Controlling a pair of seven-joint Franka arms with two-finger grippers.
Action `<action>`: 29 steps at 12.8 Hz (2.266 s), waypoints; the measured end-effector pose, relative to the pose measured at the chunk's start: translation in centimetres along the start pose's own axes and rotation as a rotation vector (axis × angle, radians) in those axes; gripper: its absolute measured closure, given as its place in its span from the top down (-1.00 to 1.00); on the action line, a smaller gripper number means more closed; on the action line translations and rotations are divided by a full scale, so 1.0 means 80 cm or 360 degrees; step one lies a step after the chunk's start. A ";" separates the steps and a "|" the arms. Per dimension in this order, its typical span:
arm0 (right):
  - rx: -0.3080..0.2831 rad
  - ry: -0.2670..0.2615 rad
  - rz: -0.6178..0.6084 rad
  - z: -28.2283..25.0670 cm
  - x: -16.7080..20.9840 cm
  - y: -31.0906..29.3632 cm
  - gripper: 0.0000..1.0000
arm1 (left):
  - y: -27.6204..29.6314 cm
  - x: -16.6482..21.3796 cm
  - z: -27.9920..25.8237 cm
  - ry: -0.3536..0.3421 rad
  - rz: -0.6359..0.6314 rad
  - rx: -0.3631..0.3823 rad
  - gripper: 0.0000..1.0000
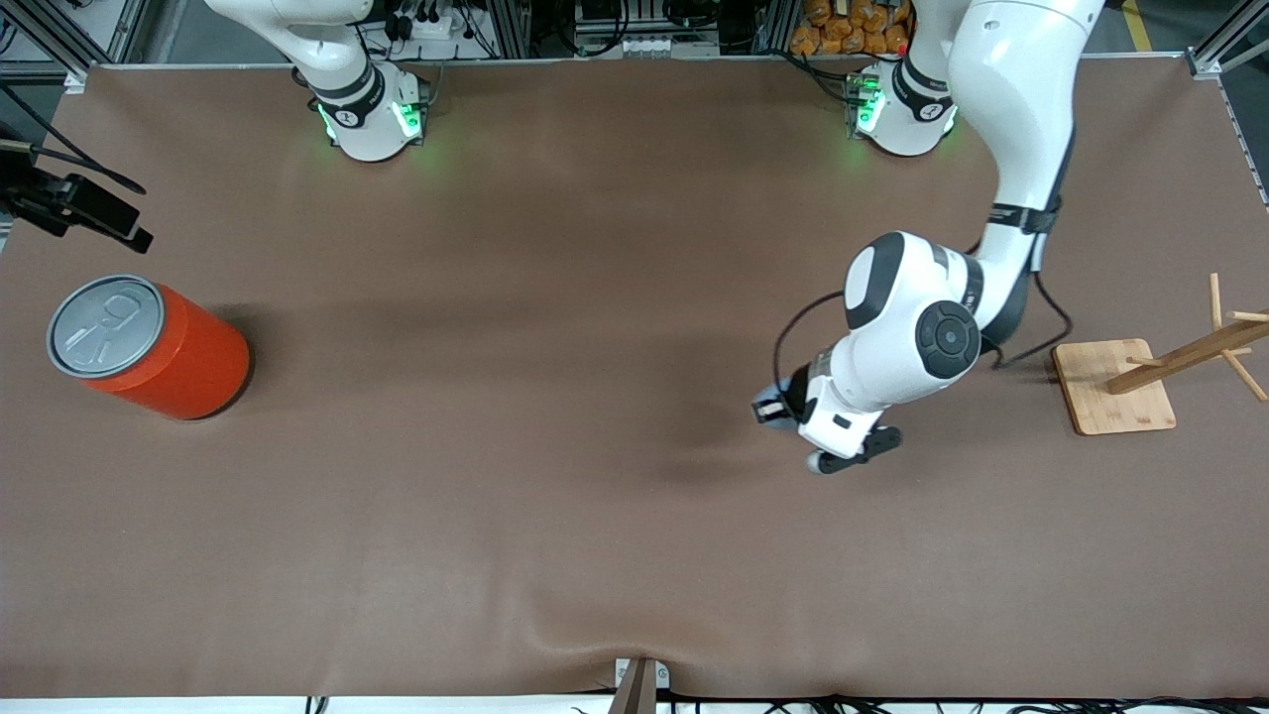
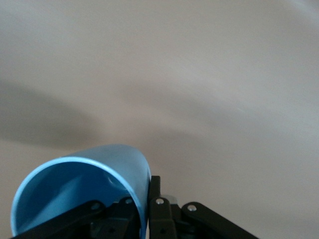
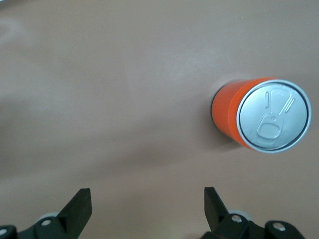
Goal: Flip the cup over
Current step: 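Carry the cup toward the wooden stand with the left gripper, then set the cup upright beside the stand and open the left gripper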
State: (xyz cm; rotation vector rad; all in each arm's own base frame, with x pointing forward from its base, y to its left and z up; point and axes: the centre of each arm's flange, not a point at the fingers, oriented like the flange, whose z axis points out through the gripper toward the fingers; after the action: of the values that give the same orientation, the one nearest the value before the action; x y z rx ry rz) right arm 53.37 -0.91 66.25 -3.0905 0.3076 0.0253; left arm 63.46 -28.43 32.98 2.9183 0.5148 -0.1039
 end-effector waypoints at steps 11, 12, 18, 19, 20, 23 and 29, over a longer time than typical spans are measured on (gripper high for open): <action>-0.0035 -0.0002 -0.0154 -0.013 -0.003 -0.004 1.00 | -0.134 0.031 0.062 0.0068 0.0062 0.0725 -0.89; -0.0040 -0.0015 -0.0197 -0.012 -0.004 -0.003 1.00 | -0.144 0.040 0.059 0.0076 0.0058 0.0710 -0.89; -0.0085 -0.0037 -0.0253 -0.011 -0.005 0.001 1.00 | -0.171 0.072 0.062 0.0134 0.0023 0.0625 -0.58; -0.0087 -0.0037 -0.0255 -0.011 -0.005 0.001 1.00 | -0.175 0.075 0.061 0.0131 0.0010 0.0610 -0.35; -0.0090 -0.0038 -0.0261 -0.011 -0.005 0.001 1.00 | -0.177 0.079 0.058 0.0130 0.0015 0.0598 -0.16; -0.0091 -0.0038 -0.0269 -0.011 -0.006 0.001 1.00 | -0.172 0.083 0.031 0.0159 0.0061 0.0556 0.51; -0.0092 -0.0038 -0.0271 -0.011 -0.006 0.001 1.00 | -0.206 0.069 -0.140 0.0132 0.0265 0.0469 1.00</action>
State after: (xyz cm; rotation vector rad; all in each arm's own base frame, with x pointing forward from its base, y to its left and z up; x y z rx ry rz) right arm 52.92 -0.90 67.16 -3.1585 0.0432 0.0671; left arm 63.37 -9.25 40.78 3.2514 0.2867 -0.0389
